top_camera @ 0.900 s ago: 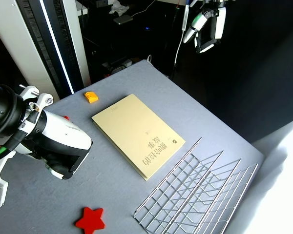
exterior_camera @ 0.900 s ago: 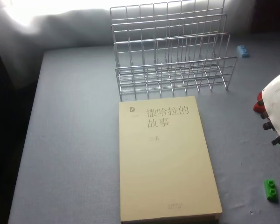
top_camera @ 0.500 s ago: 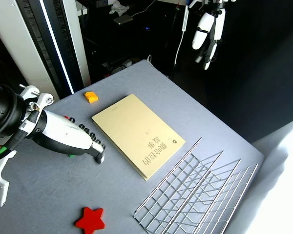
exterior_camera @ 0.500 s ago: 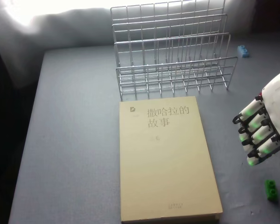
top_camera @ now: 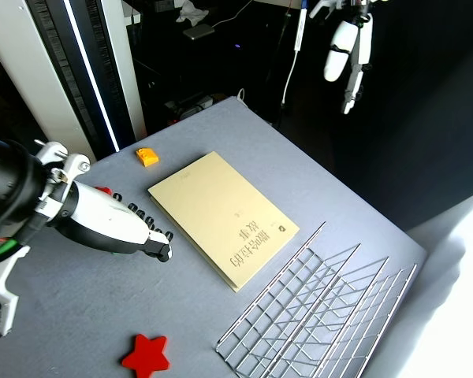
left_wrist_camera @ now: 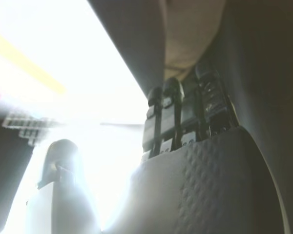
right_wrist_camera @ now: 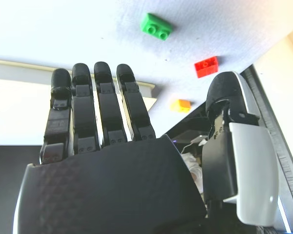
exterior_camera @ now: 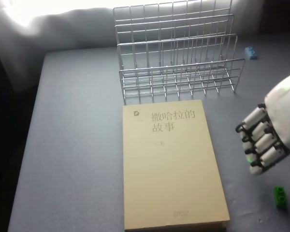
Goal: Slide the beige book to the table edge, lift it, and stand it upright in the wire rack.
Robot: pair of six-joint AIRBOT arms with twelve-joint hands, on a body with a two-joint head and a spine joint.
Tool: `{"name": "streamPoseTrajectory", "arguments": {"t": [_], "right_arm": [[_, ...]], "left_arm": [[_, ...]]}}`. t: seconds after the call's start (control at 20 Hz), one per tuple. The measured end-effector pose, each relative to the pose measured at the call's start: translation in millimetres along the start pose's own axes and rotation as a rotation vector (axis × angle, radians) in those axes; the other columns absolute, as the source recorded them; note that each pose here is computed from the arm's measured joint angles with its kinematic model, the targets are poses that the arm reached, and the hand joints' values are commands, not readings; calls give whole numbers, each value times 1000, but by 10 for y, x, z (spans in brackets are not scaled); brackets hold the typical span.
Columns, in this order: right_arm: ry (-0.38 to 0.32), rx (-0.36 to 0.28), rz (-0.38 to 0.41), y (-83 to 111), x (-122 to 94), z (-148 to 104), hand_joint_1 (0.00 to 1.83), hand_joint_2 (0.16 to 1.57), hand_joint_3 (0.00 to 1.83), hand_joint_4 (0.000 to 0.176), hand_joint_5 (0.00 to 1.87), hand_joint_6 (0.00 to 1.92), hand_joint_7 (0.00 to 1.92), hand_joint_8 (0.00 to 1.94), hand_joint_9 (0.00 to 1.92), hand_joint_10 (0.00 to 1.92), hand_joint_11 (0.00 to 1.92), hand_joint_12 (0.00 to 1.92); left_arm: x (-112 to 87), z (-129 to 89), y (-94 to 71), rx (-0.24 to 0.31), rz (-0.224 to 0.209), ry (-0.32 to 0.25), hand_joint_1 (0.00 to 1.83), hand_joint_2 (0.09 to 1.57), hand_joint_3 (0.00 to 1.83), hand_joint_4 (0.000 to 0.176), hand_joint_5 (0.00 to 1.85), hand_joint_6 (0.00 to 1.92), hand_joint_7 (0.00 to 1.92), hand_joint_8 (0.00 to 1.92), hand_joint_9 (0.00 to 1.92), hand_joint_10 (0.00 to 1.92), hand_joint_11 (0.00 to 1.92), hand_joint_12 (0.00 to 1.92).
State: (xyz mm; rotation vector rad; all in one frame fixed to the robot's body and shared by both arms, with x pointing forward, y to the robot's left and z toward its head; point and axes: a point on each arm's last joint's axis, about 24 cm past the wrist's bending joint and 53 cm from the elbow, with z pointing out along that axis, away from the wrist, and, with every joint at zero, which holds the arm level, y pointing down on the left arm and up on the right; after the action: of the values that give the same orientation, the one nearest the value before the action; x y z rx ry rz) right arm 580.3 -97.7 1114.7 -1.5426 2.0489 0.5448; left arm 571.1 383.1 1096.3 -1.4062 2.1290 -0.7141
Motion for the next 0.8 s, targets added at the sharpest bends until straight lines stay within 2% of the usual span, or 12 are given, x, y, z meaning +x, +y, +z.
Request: {"name": "streamPoseTrajectory", "arguments": {"t": [0.1, 0.25, 0.3, 0.35, 0.5, 0.55, 0.6, 0.65, 0.7, 0.8], "right_arm": [[4, 19, 1, -84, -22, 29, 42, 1124, 2, 0, 166, 2, 181, 6, 203, 6, 0, 496], [14, 16, 3, -101, -34, 135, 77, 1105, 0, 0, 201, 7, 212, 7, 216, 5, 0, 568], [20, 11, 10, -93, -27, 153, 85, 1100, 0, 0, 211, 7, 218, 6, 217, 4, 0, 591], [23, 9, 14, -79, -83, 231, 111, 1099, 0, 0, 225, 4, 240, 5, 235, 4, 0, 593], [2, 4, 5, -45, -211, 300, 55, 1113, 2, 0, 208, 0, 222, 1, 222, 1, 0, 545], [-4, 3, 0, -34, -255, 322, 56, 1112, 1, 0, 210, 1, 229, 2, 230, 3, 0, 582], [-10, 3, -6, -24, -301, 346, 64, 1111, 0, 0, 213, 2, 236, 4, 228, 2, 0, 595], [-17, 3, -2, -16, -339, 366, 95, 1103, 0, 0, 217, 3, 238, 4, 222, 1, 0, 601], [-17, 2, 7, -8, -361, 384, 96, 1106, 0, 0, 220, 2, 238, 2, 220, 0, 0, 570], [-20, 3, 0, -7, -401, 415, 89, 1106, 0, 0, 214, 3, 230, 5, 217, 4, 0, 525]], "left_arm": [[89, 116, -91, 40, -8, 30, 152, 1102, 0, 0, 187, 2, 178, 3, 110, 3, 0, 210], [215, 210, -149, 71, -18, 60, 164, 1115, 2, 0, 207, 8, 175, 1, 108, 1, 0, 210], [180, 213, -191, 86, -20, 53, 140, 1120, 4, 0, 199, 3, 181, 3, 118, 5, 0, 208], [-49, 209, -309, 128, -67, -6, 114, 1122, 1, 0, 179, 0, 170, 0, 117, 1, 0, 198], [-23, 271, -304, 130, -110, -3, 113, 1118, 0, 0, 193, 0, 175, 0, 128, 1, 0, 238], [41, 282, -296, 132, -160, 13, 125, 1116, 0, 0, 200, 3, 180, 3, 128, 1, 0, 227], [88, 295, -291, 135, -230, 24, 137, 1116, 0, 0, 205, 3, 191, 4, 137, 4, 0, 240], [134, 306, -295, 142, -322, 33, 151, 1114, 0, 0, 213, 4, 203, 5, 146, 4, 0, 266], [179, 316, -295, 147, -400, 40, 166, 1116, 0, 0, 202, 2, 189, 4, 129, 3, 0, 213], [288, 339, -259, 141, -531, 54, 159, 1117, 0, 0, 188, 1, 173, 1, 109, 2, 0, 172]]}}
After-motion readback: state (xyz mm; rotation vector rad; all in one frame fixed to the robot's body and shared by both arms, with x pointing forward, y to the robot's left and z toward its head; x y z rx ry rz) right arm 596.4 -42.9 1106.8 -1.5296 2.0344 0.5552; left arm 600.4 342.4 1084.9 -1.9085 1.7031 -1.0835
